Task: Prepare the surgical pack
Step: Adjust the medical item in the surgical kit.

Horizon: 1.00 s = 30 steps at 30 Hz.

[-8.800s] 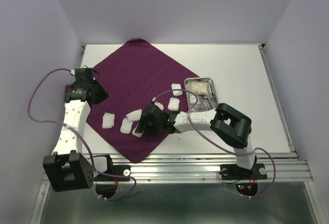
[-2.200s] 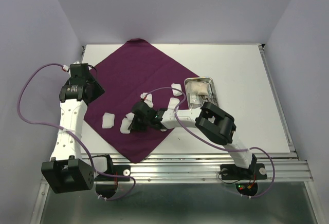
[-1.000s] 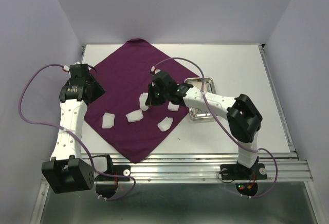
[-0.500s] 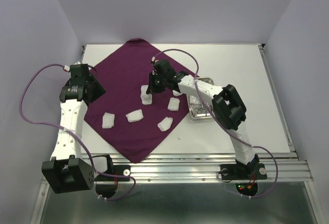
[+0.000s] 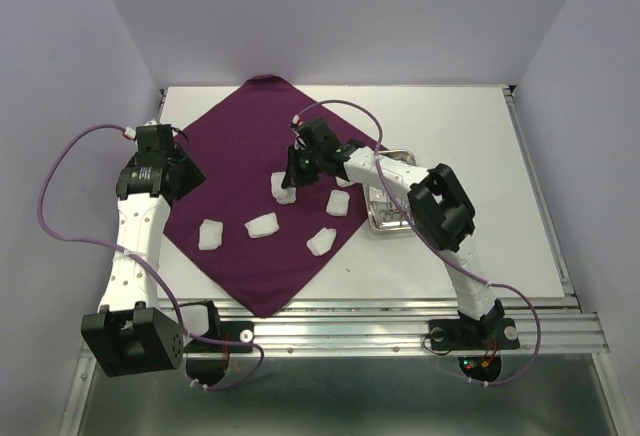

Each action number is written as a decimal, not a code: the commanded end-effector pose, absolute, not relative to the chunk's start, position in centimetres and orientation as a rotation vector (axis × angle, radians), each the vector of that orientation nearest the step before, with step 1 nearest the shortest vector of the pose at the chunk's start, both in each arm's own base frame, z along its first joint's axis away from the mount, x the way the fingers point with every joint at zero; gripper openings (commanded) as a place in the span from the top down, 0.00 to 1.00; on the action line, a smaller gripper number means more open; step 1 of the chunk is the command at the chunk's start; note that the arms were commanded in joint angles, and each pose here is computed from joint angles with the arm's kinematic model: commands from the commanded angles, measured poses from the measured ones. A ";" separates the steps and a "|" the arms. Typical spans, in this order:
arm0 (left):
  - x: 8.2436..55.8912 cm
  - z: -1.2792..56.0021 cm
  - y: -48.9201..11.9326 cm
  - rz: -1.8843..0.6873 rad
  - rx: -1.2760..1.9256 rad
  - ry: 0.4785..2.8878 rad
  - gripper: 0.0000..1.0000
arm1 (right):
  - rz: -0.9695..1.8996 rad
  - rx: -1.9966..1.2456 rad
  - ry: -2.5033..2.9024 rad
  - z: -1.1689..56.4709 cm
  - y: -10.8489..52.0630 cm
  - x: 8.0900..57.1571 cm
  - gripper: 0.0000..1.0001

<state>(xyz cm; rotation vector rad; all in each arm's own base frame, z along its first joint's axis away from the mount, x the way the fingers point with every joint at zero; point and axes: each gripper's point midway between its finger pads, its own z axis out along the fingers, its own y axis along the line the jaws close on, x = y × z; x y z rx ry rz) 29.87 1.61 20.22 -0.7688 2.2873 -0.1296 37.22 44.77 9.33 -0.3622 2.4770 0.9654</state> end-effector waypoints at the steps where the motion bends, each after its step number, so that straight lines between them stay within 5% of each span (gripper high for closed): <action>1: 29.9 20.9 1.8 -0.133 -0.759 2.255 0.57 | 1.012 -0.366 2.450 9.8 45.9 37.6 0.99; 30: 30.0 20.3 1.7 -0.135 -0.759 2.270 0.57 | 0.835 -0.269 2.510 5.6 43.2 39.1 0.99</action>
